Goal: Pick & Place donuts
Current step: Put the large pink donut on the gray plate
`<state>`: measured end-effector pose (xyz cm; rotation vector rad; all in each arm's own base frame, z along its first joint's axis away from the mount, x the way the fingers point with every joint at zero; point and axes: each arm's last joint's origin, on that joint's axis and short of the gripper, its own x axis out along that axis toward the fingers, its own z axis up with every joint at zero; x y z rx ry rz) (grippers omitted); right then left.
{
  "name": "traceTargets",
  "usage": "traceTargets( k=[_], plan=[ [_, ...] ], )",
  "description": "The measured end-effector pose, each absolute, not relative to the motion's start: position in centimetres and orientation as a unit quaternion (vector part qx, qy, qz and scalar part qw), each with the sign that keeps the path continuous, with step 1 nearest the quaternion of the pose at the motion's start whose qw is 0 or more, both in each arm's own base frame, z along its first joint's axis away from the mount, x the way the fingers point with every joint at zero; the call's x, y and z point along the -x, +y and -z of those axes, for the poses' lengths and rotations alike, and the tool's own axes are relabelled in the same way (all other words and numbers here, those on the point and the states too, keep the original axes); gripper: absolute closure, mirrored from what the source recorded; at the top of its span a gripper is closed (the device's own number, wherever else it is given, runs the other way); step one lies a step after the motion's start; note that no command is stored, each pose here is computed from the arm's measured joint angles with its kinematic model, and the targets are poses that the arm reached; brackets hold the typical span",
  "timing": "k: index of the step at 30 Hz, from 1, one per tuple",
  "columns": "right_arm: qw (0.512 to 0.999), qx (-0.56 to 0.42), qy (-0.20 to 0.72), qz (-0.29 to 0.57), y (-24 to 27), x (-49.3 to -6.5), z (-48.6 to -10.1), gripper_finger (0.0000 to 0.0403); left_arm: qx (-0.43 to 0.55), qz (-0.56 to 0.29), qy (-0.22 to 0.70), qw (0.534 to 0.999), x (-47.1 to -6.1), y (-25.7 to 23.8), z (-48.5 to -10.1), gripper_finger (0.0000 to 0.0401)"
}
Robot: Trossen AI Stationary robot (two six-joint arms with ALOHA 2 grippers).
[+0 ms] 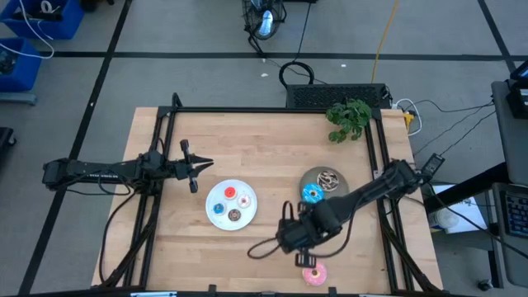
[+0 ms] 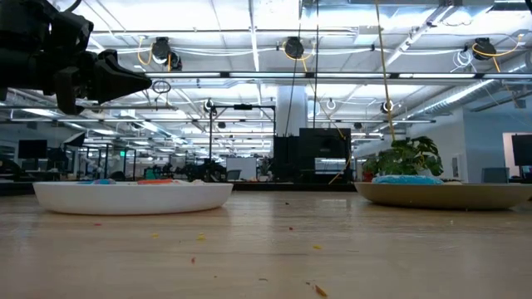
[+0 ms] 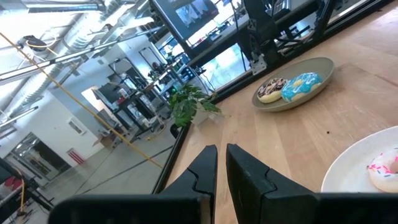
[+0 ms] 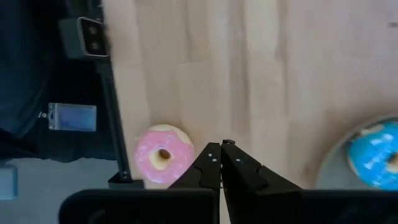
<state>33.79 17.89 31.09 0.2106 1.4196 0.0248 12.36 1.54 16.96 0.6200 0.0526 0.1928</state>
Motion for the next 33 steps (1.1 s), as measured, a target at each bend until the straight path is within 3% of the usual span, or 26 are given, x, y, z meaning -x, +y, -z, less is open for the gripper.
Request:
traceTargets(
  k=[10, 25, 29, 33],
  plan=[
    [0.740, -0.106, 0.663, -0.044, 22.3, -33.1, -30.3, 0.0402, -0.304, -0.095, 0.026, 0.948, -12.4, 1.5, -17.0, 0.0359],
    [0.751, -0.170, 0.638, 0.000, 26.1, -31.3, -29.2, 0.0400, -0.328, -0.094, 0.028, 0.939, -12.4, 1.5, -17.0, 0.0359],
    [0.762, -0.151, 0.629, 0.012, 26.1, -31.3, -28.3, 0.0380, -0.337, -0.095, 0.029, 0.936, -12.4, 1.6, -17.0, 0.0359],
    [0.777, -0.122, 0.617, 0.011, 26.6, -31.1, -26.9, 0.0331, -0.343, -0.093, 0.028, 0.934, -12.4, 1.5, -17.0, 0.0359]
  ],
)
